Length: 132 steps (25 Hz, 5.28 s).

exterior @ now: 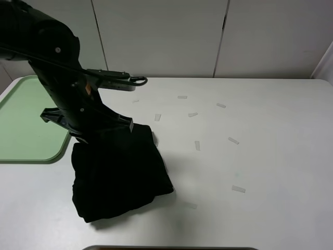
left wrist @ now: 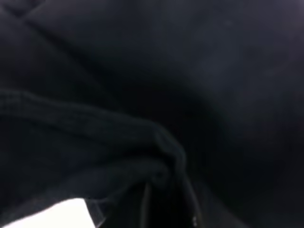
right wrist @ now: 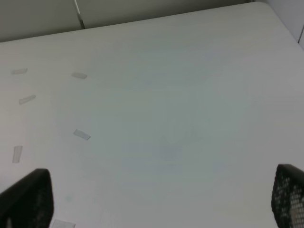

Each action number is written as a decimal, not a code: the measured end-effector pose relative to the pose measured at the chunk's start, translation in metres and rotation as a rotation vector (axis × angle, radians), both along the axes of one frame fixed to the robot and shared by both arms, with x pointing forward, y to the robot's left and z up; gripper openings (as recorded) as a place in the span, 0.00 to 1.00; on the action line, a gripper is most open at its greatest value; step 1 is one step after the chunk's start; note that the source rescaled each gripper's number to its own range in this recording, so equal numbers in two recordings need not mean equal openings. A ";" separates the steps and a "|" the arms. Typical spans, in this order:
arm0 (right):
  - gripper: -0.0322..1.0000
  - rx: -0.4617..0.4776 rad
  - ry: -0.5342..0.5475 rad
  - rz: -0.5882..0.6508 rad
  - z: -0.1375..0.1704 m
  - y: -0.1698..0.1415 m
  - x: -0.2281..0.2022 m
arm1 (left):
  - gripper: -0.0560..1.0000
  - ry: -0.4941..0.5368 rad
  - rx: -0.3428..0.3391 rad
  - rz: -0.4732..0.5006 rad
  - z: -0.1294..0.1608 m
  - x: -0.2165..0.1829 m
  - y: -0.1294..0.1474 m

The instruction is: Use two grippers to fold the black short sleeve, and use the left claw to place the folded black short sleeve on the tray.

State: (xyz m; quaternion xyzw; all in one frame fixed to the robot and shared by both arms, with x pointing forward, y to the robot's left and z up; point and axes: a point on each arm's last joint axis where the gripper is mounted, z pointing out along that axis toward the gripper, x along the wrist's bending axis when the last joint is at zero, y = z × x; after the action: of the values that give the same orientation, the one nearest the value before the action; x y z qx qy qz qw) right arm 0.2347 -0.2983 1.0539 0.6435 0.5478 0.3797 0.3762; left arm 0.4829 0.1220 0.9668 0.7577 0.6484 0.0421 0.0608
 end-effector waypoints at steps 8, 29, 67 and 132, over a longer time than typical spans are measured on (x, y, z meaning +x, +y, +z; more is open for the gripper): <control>1.00 0.000 0.000 0.000 0.000 0.000 0.000 | 0.15 -0.005 -0.012 -0.075 -0.014 0.008 -0.039; 1.00 0.000 0.000 0.000 0.000 0.000 0.000 | 1.00 -0.285 -0.261 -0.158 -0.001 0.037 -0.086; 1.00 0.000 0.000 0.000 0.000 0.000 0.000 | 1.00 0.155 -0.075 -0.227 -0.044 0.028 -0.030; 1.00 0.000 0.000 0.000 0.000 0.000 0.000 | 1.00 0.004 -0.119 0.068 -0.067 0.015 -0.009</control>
State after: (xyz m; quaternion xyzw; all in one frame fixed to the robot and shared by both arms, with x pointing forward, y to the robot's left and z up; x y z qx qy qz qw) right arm 0.2347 -0.2983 1.0539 0.6435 0.5478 0.3797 0.3762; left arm 0.4980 0.1135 0.8997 0.7303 0.6753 0.0040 0.1029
